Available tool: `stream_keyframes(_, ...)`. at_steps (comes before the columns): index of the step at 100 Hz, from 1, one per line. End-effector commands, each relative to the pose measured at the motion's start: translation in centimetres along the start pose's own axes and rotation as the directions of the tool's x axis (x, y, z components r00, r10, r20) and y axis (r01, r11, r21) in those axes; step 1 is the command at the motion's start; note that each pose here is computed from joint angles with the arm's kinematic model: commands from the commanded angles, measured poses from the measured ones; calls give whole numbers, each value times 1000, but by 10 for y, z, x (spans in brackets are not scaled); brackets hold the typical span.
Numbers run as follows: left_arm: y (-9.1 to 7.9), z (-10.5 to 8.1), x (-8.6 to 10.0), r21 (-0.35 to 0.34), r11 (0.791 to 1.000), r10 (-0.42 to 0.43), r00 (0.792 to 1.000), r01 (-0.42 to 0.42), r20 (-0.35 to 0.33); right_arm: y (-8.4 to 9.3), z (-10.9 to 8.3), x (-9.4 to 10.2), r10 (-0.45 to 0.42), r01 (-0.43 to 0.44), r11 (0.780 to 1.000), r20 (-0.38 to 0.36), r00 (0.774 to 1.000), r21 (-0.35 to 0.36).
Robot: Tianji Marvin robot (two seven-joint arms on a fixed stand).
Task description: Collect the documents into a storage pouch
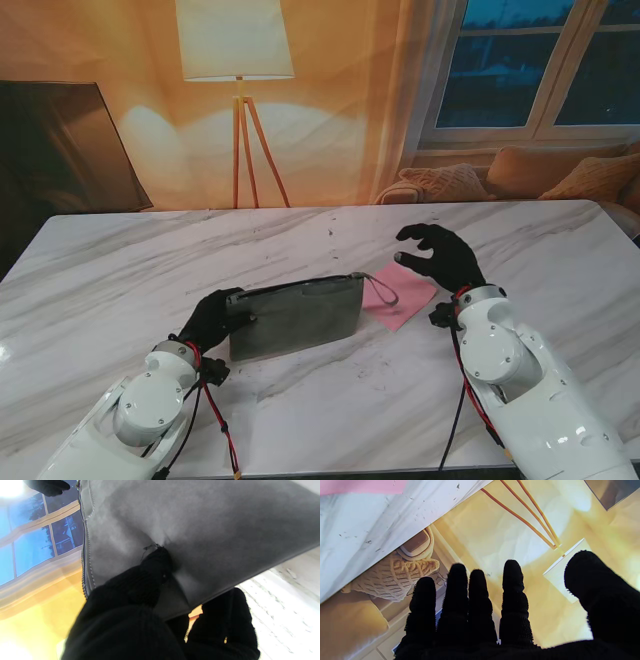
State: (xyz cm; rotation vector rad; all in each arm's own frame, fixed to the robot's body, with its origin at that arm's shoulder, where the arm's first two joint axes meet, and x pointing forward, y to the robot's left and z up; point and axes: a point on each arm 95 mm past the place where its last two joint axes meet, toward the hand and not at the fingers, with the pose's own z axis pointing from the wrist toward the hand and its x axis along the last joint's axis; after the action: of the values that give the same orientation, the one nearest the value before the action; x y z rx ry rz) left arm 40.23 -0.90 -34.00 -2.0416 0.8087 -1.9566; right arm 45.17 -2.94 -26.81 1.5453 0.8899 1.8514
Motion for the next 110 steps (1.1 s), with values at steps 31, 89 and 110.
stream_keyframes(31,3,1,0,-22,1000,-12,1000,12,-20,-46,-2,11,49,-45,979,-15,999,199)
stream_keyframes(89,11,7,1,-48,999,-22,1000,22,-8,-100,-9,22,108,-103,944,2,994,313)
stream_keyframes(110,16,14,6,-72,997,-33,999,33,-10,-103,-8,21,101,-92,959,-19,995,269)
